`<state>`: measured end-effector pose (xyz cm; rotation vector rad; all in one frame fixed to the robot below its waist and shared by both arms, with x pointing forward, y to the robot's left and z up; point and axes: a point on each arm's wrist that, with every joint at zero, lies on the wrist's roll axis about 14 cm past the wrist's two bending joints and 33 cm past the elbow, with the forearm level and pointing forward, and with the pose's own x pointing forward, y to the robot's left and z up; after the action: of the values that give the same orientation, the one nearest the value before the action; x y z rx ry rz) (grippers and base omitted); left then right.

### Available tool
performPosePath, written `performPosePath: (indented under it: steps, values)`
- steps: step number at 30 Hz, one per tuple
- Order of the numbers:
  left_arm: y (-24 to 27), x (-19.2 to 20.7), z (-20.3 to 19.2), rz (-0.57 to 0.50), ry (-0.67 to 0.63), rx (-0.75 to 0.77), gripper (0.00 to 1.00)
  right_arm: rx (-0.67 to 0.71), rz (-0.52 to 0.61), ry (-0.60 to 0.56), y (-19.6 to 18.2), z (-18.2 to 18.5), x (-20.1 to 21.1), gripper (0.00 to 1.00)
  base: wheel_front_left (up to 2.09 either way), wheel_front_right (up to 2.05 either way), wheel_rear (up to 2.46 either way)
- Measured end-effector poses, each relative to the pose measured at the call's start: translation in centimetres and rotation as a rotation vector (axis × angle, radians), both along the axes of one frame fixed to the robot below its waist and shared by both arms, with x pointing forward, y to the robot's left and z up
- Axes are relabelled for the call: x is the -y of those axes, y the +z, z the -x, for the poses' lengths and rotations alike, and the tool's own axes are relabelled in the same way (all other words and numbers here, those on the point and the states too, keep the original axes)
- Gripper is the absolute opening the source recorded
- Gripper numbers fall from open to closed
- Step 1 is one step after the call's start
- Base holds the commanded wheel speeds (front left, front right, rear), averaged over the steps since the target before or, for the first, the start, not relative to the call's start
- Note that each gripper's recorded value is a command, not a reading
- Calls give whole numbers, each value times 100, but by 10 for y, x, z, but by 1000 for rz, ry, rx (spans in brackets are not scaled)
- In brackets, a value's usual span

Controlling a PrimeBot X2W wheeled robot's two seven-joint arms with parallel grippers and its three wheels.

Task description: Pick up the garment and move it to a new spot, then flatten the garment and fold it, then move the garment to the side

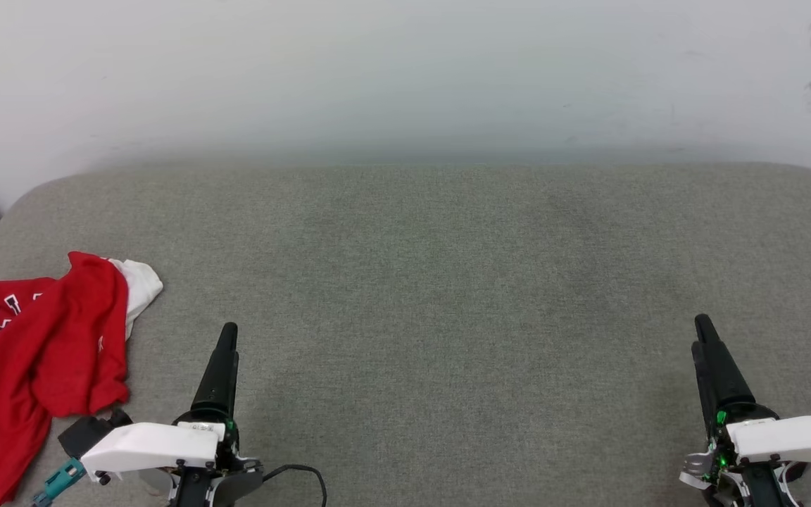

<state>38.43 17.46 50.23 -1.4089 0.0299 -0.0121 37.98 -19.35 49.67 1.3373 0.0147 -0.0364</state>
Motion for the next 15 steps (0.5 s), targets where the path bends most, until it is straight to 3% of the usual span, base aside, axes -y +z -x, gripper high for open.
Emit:
performPosePath:
  steps: [15]
  values:
    - [12,5,0,-401,-12,53,100,20,419,33,7,0,-6,100,0,0,0]
